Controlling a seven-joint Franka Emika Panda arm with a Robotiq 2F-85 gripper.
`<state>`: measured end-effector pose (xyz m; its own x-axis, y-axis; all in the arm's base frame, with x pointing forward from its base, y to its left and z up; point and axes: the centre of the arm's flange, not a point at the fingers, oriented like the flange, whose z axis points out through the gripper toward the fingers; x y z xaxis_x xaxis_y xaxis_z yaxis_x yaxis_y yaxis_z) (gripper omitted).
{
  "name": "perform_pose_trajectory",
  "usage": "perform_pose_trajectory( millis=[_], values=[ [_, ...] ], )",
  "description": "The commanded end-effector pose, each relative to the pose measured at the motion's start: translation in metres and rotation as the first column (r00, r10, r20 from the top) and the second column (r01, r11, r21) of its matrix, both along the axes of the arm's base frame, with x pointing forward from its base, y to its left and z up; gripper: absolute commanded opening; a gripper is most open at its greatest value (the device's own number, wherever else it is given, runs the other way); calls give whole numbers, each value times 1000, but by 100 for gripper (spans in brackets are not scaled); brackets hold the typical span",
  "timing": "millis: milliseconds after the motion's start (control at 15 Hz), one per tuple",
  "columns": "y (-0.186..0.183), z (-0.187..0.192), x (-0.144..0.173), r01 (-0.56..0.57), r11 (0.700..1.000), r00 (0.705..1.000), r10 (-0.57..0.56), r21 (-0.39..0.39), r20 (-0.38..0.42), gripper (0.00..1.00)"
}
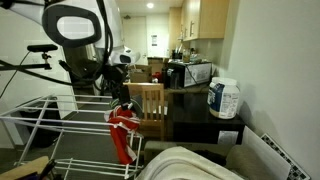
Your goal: Cover the Ironing board stand with a towel
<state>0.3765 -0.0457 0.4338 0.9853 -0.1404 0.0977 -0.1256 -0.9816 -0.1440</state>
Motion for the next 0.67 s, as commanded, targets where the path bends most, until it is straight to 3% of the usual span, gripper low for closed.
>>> perform_pose_trajectory(
  millis=[0,600],
  values=[
    [0,0,0,0,1000,1000,0,0,0,100],
    [-5,-8,6,17,1000,1000,-17,-15,9,100]
  ],
)
